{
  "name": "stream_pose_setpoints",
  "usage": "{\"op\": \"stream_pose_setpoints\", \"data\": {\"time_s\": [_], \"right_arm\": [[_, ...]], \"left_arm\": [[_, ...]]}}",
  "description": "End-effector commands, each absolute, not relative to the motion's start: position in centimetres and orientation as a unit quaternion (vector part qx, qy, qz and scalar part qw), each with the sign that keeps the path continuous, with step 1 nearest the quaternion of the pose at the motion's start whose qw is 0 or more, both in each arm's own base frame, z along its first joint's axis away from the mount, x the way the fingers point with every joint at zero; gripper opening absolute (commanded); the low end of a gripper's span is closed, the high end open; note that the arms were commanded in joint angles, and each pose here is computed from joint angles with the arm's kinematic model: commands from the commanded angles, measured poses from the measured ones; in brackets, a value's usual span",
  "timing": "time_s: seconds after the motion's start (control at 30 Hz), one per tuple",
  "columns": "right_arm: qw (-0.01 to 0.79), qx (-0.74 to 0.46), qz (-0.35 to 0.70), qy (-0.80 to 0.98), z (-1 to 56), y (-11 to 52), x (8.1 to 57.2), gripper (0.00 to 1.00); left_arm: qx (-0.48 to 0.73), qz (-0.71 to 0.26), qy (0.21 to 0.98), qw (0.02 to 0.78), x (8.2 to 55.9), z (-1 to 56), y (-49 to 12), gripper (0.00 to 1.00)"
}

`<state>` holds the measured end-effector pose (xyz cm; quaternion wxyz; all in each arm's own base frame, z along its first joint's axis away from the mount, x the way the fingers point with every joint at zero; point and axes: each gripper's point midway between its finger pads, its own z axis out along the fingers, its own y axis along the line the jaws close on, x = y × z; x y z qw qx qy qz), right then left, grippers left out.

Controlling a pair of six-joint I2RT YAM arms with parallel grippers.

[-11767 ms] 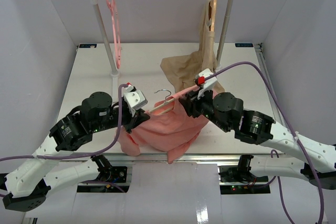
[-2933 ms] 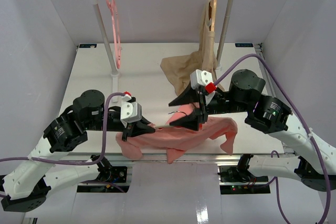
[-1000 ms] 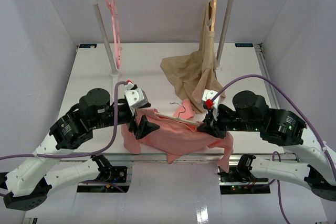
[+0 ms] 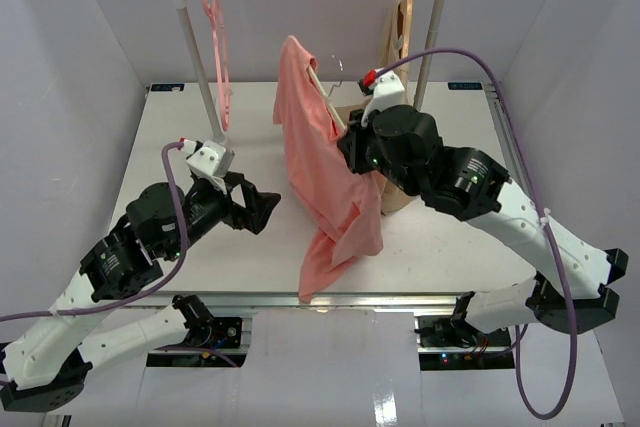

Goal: Place the t-shirt on the hanger
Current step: Place the hanger at the clothesline.

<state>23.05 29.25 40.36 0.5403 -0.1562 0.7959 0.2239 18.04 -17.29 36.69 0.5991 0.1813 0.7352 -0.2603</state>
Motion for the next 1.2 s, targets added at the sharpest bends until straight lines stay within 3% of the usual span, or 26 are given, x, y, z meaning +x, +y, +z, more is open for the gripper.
{"op": "stream_pose_setpoints", "data": {"time_s": [0.0,0.2,0.43,0.73,1.17], "right_arm": [[0.627,-0.059,0.240,0.739,48.3,29.6,26.5,0.08],[0.637,-0.050,0.218,0.738,49.1,30.5,29.8,0.08],[0.610,-0.065,0.213,0.760,45.8,32.1,33.1,0.08],[0.659,-0.068,0.205,0.720,48.7,33.6,36.0,0.08],[0.687,-0.067,0.188,0.699,48.2,33.7,41.8,0.08]], "left_arm": [[0.179,-0.269,0.713,0.622,17.2,38.0,-16.1,0.98],[0.162,-0.233,0.729,0.623,17.4,37.1,-14.1,0.98],[0.172,-0.244,0.723,0.623,16.6,37.2,-13.9,0.98],[0.170,-0.246,0.720,0.627,16.1,37.1,-13.3,0.98],[0.173,-0.246,0.717,0.629,15.1,36.3,-12.0,0.98]]}}
